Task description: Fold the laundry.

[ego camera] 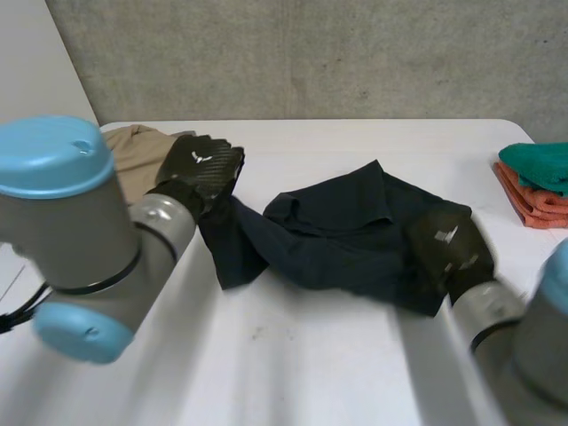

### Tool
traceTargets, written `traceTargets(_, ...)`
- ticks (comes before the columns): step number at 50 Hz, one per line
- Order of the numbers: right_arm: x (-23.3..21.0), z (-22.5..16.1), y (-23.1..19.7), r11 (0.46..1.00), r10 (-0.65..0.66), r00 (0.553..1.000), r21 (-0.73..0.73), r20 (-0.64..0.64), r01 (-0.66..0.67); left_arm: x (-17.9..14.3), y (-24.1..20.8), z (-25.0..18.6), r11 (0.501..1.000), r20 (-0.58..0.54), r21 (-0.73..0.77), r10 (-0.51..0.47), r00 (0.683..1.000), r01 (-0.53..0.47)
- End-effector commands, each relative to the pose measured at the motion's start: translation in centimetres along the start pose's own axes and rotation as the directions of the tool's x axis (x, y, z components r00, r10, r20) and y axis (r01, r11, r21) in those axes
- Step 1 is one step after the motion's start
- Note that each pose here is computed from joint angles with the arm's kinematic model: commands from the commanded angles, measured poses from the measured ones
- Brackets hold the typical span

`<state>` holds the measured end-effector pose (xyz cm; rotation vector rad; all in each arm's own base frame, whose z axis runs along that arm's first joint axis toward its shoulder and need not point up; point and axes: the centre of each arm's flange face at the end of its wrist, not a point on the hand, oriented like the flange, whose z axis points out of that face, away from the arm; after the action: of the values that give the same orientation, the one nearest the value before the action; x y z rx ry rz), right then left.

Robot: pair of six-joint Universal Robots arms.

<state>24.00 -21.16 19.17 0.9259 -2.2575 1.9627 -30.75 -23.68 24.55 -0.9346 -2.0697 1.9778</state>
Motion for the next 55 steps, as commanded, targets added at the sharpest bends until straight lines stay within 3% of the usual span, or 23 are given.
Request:
traceTargets(1, 5.2, -2.0, -5.8, 0.941, -0.325, 0.945, -0.079, 0.047, 0.328, -0.8, -1.9, -6.8, 0.996, -0.048, -0.089, 0.019, 0.999, -0.023)
traceTargets(11, 7.4, -3.0, -8.5, 0.921, -0.356, 0.928, -0.127, 0.11, 0.368, -0.4, -1.8, -11.0, 0.975, -0.145, -0.105, 0.179, 0.973, -0.195)
traceTargets(19, 6.0, 2.2, -4.0, 0.896, -0.336, 0.915, -0.222, 0.222, 0.383, 1.4, 2.3, -4.4, 0.96, -0.179, -0.15, 0.207, 0.962, -0.234)
traceTargets(23, 6.8, 5.9, -4.5, 0.914, -0.362, 0.926, -0.153, 0.111, 0.376, 1.6, 1.7, 0.4, 0.972, -0.111, -0.064, 0.22, 0.969, -0.228)
traceTargets(28, 10.0, 10.7, -9.4, 0.933, -0.318, 0.919, 0.095, -0.235, 0.347, -0.5, -2.6, 5.9, 0.967, 0.094, 0.129, 0.209, 0.973, -0.22)
traceTargets(30, 10.9, 11.6, -11.2, 0.911, -0.286, 0.9, 0.198, -0.33, 0.362, -2.0, -6.4, 7.3, 0.932, 0.215, 0.274, 0.179, 0.96, -0.236)
traceTargets(31, 11.7, 12.2, -13.5, 0.869, -0.244, 0.873, 0.305, -0.422, 0.389, -2.5, -7.8, 7.6, 0.912, 0.257, 0.329, 0.162, 0.953, -0.244)
traceTargets(32, 12.2, 12.3, -14.7, 0.842, -0.215, 0.857, 0.355, -0.468, 0.406, -4.0, -11.6, 7.7, 0.838, 0.359, 0.473, 0.098, 0.928, -0.272)
traceTargets(34, 12.9, 12.3, -16.8, 0.784, -0.161, 0.828, 0.44, -0.537, 0.438, -4.6, -12.9, 7.7, 0.802, 0.401, 0.524, 0.064, 0.914, -0.286)
traceTargets(35, 13.1, 12.2, -18.4, 0.721, -0.115, 0.806, 0.51, -0.581, 0.469, -4.9, -13.8, 7.5, 0.776, 0.424, 0.558, 0.039, 0.905, -0.295)
traceTargets(36, 13.3, 12.0, -19.3, 0.691, -0.089, 0.796, 0.538, -0.599, 0.483, -5.5, -15.4, 7.0, 0.724, 0.459, 0.617, -0.01, 0.889, -0.31)
traceTargets(39, 13.1, 12.2, -20.9, 0.631, -0.048, 0.788, 0.593, -0.613, 0.5, -6.4, -17.5, 5.6, 0.66, 0.489, 0.677, -0.071, 0.869, -0.327)
traceTargets(41, 12.3, 12.6, -21.2, 0.618, -0.052, 0.805, 0.614, -0.591, 0.491, -6.4, -17.3, 5.4, 0.675, 0.489, 0.664, -0.067, 0.87, -0.321)
traceTargets(46, 11.0, 14.2, -19.2, 0.65, -0.077, 0.858, 0.627, -0.508, 0.429, -4.7, -12.7, 5.6, 0.789, 0.436, 0.543, 0.026, 0.9, -0.286)
traceTargets(52, 7.6, 16.0, -12.1, 0.804, -0.181, 0.934, 0.5, -0.309, 0.321, -2.6, -6.1, 5.0, 0.887, 0.352, 0.38, 0.124, 0.928, -0.263)
traceTargets(55, 6.2, 16.4, -8.6, 0.86, -0.211, 0.948, 0.414, -0.24, 0.297, -1.1, -2.0, 4.5, 0.925, 0.29, 0.282, 0.17, 0.942, -0.254)
